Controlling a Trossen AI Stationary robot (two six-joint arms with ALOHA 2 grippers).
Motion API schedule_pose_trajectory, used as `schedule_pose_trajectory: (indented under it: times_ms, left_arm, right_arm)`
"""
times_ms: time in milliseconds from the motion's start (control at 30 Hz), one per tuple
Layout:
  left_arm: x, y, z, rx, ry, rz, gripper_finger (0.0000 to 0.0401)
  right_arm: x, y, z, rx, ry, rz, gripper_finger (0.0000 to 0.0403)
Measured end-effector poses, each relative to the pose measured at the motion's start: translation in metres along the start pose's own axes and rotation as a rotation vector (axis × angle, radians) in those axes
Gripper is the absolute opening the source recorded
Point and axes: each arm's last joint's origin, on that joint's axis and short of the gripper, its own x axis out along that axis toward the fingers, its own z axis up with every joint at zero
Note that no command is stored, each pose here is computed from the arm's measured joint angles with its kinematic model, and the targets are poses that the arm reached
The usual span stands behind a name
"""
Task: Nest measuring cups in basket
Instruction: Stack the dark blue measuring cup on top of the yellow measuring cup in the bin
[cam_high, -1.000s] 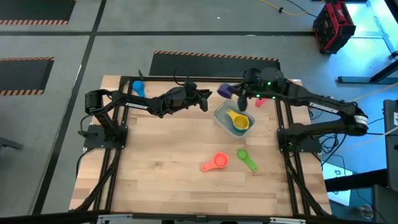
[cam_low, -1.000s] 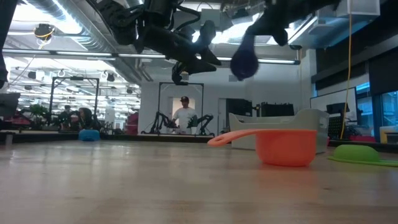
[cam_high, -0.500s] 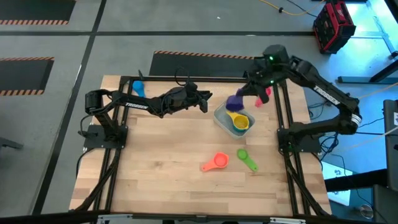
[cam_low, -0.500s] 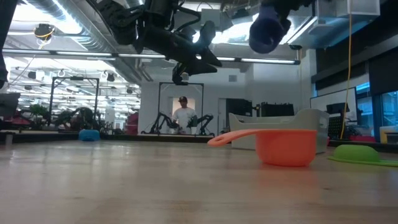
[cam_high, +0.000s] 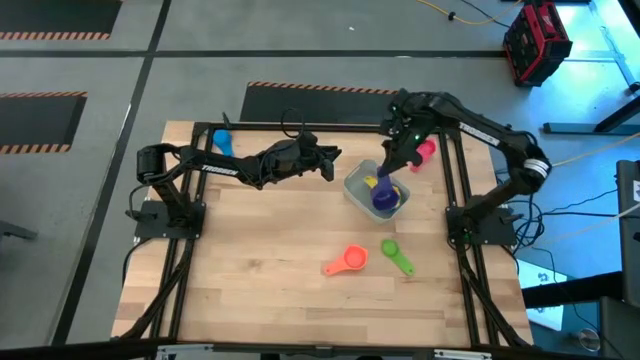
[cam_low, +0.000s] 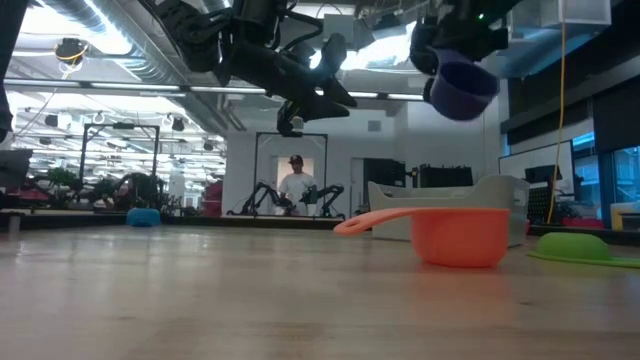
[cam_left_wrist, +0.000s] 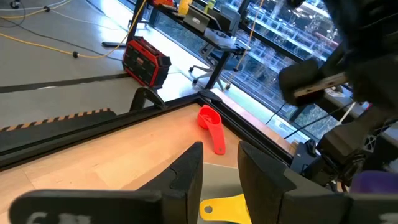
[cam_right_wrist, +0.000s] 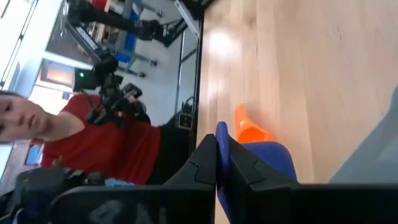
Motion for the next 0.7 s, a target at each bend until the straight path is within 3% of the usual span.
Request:
schedule_pose_trajectory:
  times_ms: [333,700]
  left_arm:
    - [0.000,0.001,-0.001,0.023,0.013,0.007,0.0092]
    - [0.000,0.001,-0.002,0.030,0.017,0.009,0.0092]
  right_arm:
    - [-0.004,-0.041,-0.004,0.037,0.096,-0.113,0.0015]
    - [-0.004,-0.073,-0.008,0.061,0.177,-0.139,0.0015]
